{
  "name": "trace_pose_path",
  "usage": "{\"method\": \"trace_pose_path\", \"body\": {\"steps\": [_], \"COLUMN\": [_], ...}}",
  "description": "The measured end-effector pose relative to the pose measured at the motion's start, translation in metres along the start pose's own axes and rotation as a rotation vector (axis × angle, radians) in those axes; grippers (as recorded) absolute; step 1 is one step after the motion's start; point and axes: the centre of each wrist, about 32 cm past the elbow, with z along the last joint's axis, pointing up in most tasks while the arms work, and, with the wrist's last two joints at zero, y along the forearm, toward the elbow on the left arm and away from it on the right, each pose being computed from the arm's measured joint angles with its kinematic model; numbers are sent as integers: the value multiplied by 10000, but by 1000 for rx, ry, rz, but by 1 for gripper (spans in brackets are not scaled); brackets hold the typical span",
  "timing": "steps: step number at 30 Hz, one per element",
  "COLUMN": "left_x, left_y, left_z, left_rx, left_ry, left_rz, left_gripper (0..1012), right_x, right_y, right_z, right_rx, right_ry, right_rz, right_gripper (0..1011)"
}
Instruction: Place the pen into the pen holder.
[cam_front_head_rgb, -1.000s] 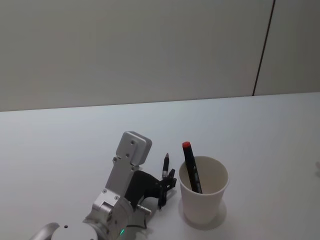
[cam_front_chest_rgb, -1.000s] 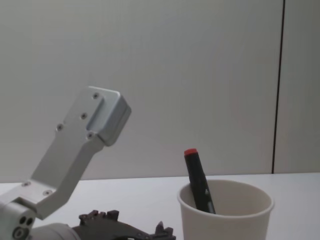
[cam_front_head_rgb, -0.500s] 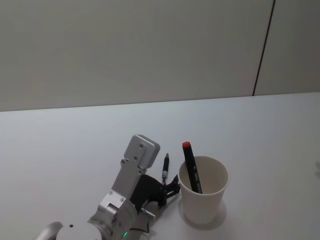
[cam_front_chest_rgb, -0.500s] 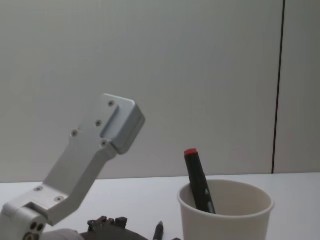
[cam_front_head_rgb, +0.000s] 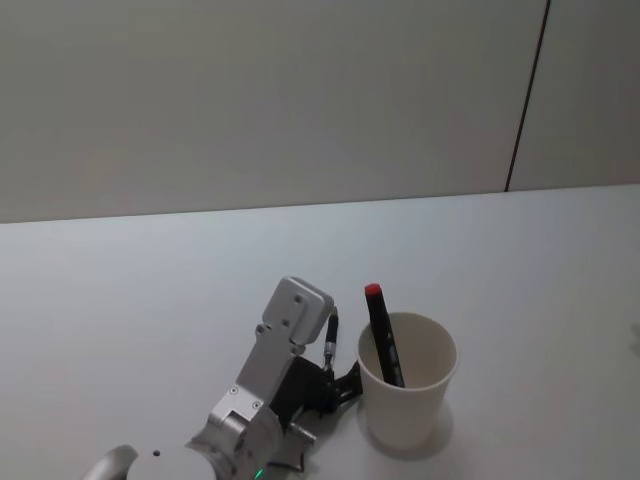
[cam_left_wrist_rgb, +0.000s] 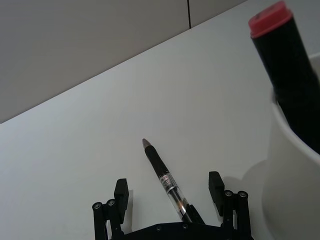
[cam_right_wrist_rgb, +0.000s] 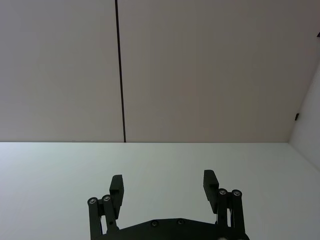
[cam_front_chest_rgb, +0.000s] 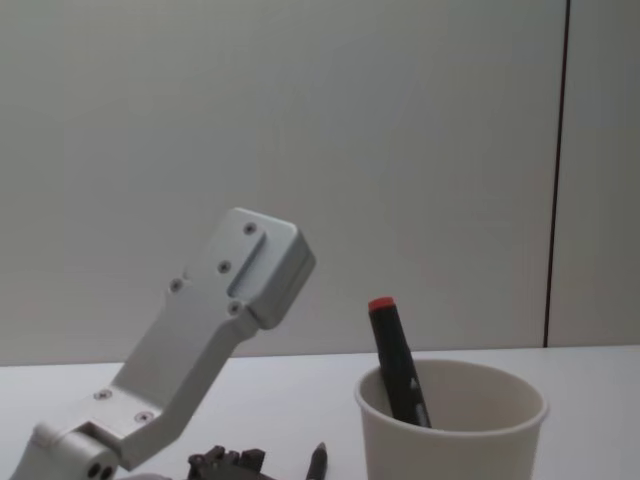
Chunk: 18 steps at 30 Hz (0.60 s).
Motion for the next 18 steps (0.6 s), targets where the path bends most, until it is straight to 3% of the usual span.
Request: {"method": "trace_pose_path", "body": {"steps": [9,18], "left_x": [-42,-45], "left_y": [-10,-1], "left_z": [-39,-96], "left_rx": [2,-17], "left_ry": [28,87], "left_rz": [16,56], "left_gripper": [1001,1001], "right_x": [0,0], "right_y": [0,0], "right_z": [0,0], "right_rx": [0,0], "right_ry": [0,0], "right_rz": [0,0], "right_gripper": [1001,1001]}}
